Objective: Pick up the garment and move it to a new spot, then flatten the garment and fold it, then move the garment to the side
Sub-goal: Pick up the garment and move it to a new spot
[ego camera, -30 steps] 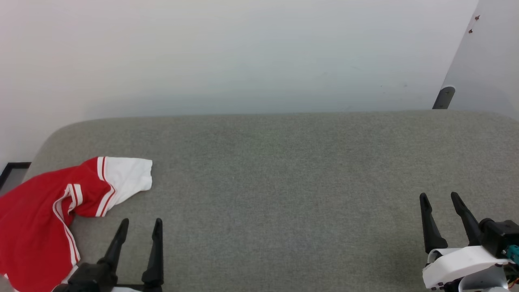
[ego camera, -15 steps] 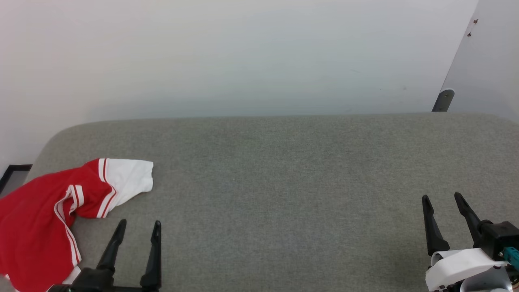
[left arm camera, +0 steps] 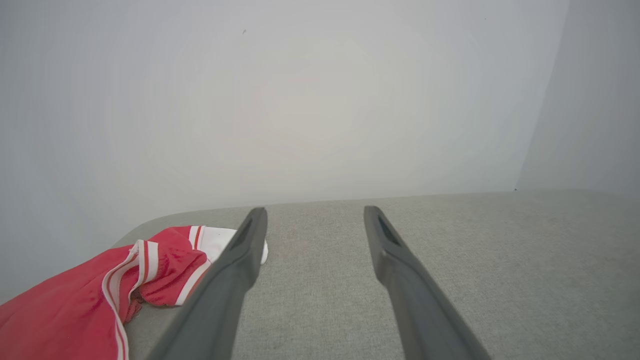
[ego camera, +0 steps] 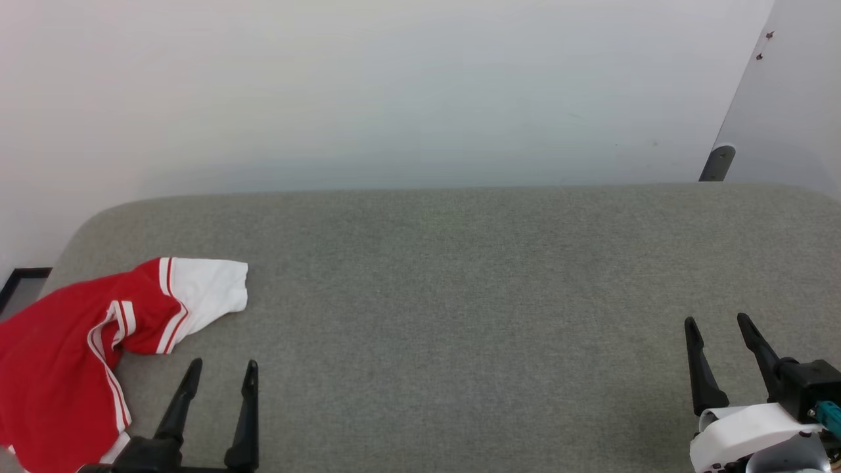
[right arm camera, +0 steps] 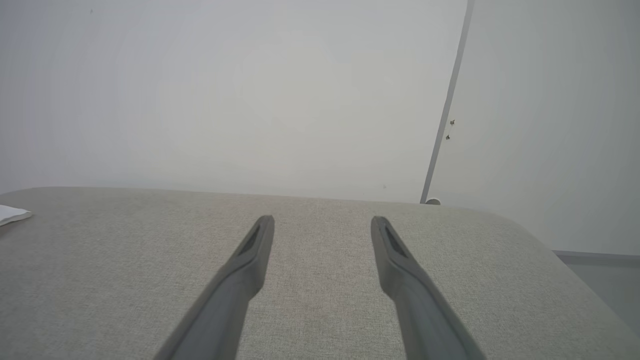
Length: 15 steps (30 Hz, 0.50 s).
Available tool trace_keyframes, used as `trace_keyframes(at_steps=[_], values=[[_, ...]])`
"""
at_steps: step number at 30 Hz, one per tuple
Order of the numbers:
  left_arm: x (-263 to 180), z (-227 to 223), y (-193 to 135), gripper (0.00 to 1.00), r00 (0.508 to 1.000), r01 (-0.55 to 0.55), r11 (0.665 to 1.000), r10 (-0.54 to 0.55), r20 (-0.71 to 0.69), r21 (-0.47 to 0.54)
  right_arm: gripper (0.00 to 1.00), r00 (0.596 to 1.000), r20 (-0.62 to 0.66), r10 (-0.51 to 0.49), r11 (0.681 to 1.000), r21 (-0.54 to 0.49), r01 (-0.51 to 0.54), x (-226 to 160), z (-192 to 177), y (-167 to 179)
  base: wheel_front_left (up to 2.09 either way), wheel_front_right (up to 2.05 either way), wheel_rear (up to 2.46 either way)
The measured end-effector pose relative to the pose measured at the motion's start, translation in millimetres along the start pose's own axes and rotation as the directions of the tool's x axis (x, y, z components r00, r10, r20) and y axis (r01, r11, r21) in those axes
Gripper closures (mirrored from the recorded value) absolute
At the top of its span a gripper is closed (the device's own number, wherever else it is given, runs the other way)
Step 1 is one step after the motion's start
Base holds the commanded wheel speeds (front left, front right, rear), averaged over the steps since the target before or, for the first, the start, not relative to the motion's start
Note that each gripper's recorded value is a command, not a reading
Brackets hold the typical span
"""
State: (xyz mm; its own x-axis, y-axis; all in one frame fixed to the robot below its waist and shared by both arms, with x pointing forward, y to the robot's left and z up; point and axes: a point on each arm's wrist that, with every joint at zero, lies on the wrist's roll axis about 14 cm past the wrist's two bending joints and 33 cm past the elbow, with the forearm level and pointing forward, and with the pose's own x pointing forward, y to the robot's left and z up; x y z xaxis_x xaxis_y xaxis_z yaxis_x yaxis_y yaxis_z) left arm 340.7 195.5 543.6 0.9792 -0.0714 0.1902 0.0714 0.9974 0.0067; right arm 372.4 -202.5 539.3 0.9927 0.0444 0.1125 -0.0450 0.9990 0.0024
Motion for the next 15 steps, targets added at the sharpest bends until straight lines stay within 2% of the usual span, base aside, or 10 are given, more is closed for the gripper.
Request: trace_keyframes(at_steps=[9,15], values=[[-3,-2,4,0.0,1.0,-0.01,1.0,0.01,-0.007,-0.001,0.0,1.0,-0.002,0.004,1.0,-0.001,-0.004,0,0,1,0.0,0.0,0.0],[-12,-5,22,0.0,0.998,-0.065,0.998,0.066,-0.019,0.009,0.0,0.999,-0.001,0.053,0.999,0.008,-0.053,7,0,18,0.0,0.0,0.0]])
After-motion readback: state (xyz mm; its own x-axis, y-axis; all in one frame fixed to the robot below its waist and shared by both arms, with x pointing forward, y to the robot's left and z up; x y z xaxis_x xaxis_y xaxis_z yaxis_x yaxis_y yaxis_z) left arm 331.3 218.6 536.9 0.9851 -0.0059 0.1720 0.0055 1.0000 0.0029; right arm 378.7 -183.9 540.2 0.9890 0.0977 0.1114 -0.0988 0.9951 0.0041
